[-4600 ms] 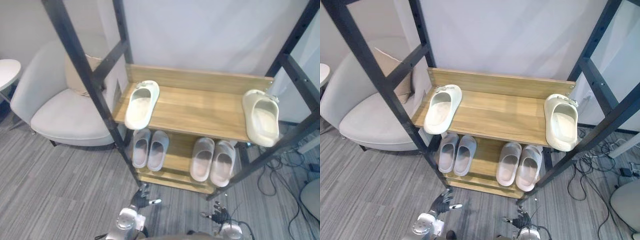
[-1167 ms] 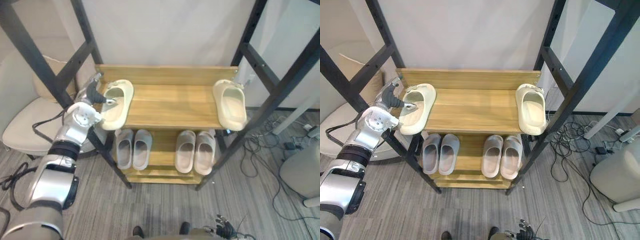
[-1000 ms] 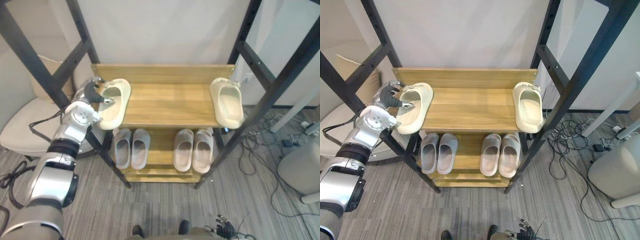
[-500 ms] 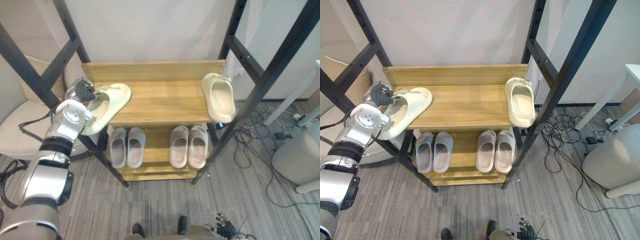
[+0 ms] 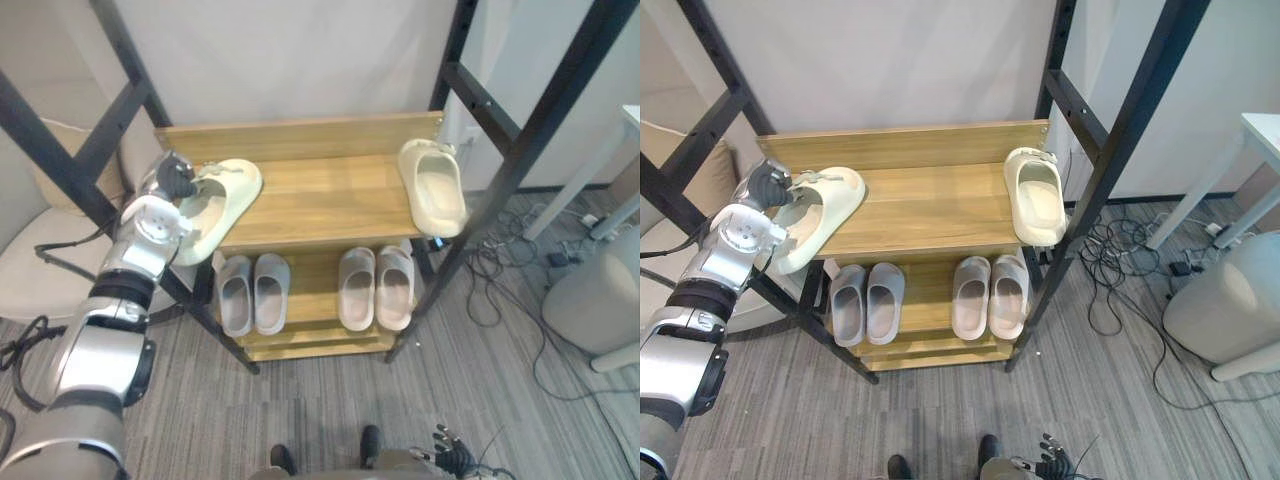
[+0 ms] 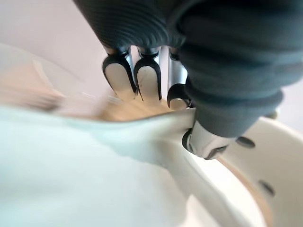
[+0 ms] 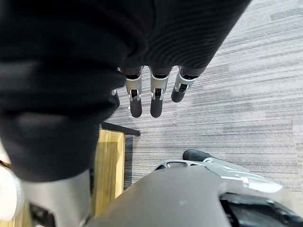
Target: Organize the slippers on the shoe rack
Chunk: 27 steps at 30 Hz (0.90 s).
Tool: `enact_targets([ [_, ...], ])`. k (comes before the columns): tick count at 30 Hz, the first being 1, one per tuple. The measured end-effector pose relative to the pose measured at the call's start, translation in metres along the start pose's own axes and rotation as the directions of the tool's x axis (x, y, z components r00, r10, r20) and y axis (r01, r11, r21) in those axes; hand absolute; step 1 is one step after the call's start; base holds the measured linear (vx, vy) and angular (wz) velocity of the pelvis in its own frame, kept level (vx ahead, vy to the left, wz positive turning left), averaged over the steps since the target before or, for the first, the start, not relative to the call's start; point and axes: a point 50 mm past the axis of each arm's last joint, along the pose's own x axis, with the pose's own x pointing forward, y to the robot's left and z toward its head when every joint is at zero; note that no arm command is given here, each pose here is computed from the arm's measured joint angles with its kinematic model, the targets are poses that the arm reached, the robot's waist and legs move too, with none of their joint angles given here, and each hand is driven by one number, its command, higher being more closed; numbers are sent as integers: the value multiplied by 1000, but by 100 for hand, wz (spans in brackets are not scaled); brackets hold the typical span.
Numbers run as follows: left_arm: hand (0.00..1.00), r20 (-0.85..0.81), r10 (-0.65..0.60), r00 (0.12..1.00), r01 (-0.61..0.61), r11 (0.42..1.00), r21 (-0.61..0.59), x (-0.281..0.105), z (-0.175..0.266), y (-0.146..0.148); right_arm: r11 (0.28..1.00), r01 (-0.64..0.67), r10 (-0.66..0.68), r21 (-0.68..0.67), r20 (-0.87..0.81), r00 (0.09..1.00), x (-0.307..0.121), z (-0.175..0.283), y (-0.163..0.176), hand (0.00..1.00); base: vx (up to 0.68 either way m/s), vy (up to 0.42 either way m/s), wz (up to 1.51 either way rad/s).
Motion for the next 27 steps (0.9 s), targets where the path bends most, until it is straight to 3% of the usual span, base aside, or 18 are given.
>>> enact_targets([
  [5, 100, 77, 33, 997, -28, 998, -60, 8, 31, -3, 1000, 19, -19, 12, 35, 999, 1, 7, -3, 0, 69, 50, -27],
  [21, 100, 77, 165, 983, -148, 971, -187, 16, 49, 18, 998, 61, -63, 34, 87, 994, 1, 19, -10, 0, -47, 10, -8],
  [27, 100, 109, 133, 985, -102, 962, -254, 17, 73, -4, 997, 68, -72, 35, 118, 990, -1, 25, -9, 0, -25, 16, 1],
])
